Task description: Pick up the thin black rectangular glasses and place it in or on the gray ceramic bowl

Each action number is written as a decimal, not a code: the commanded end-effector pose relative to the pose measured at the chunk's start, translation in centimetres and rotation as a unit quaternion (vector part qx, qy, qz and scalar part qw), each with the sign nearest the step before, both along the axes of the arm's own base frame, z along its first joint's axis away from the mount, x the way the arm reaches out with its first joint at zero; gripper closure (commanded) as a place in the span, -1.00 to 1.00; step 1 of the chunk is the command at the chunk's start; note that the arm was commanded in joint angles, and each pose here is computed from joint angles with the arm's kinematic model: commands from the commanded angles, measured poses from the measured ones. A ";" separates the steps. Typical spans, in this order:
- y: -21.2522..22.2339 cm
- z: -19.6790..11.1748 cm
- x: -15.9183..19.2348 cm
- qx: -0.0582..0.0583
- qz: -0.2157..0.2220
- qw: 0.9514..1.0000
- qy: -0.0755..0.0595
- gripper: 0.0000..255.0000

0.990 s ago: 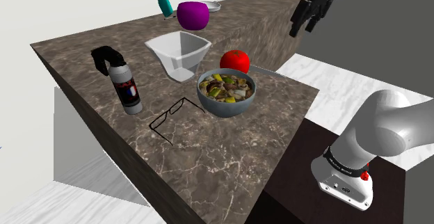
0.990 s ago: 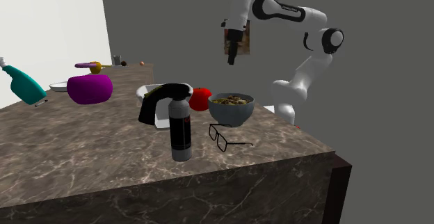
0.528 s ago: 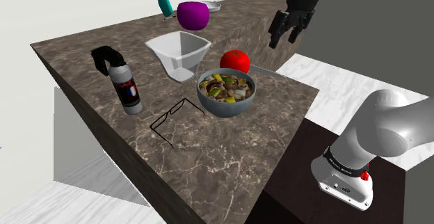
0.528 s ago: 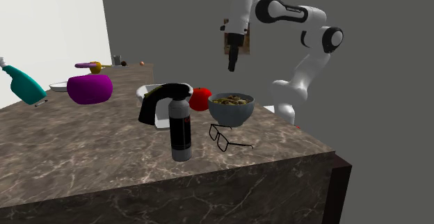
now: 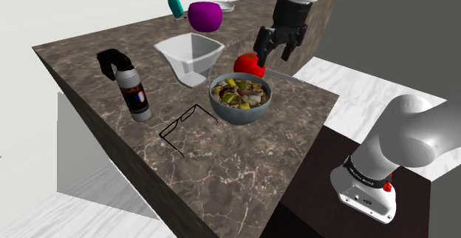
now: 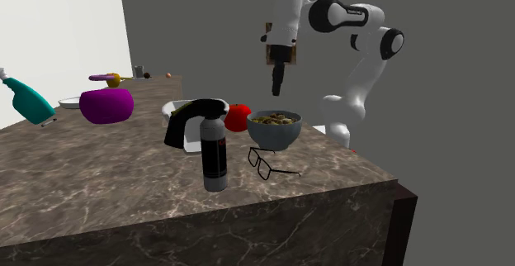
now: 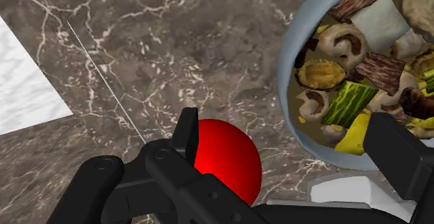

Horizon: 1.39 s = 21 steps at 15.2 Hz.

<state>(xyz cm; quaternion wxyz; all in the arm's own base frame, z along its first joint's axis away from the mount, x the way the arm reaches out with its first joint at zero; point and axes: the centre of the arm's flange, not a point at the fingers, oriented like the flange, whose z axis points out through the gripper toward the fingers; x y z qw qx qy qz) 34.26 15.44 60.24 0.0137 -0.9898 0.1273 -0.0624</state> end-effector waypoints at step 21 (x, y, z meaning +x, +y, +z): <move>26.6 -5.0 8.8 0.030 -0.045 0.998 0.016 -1.00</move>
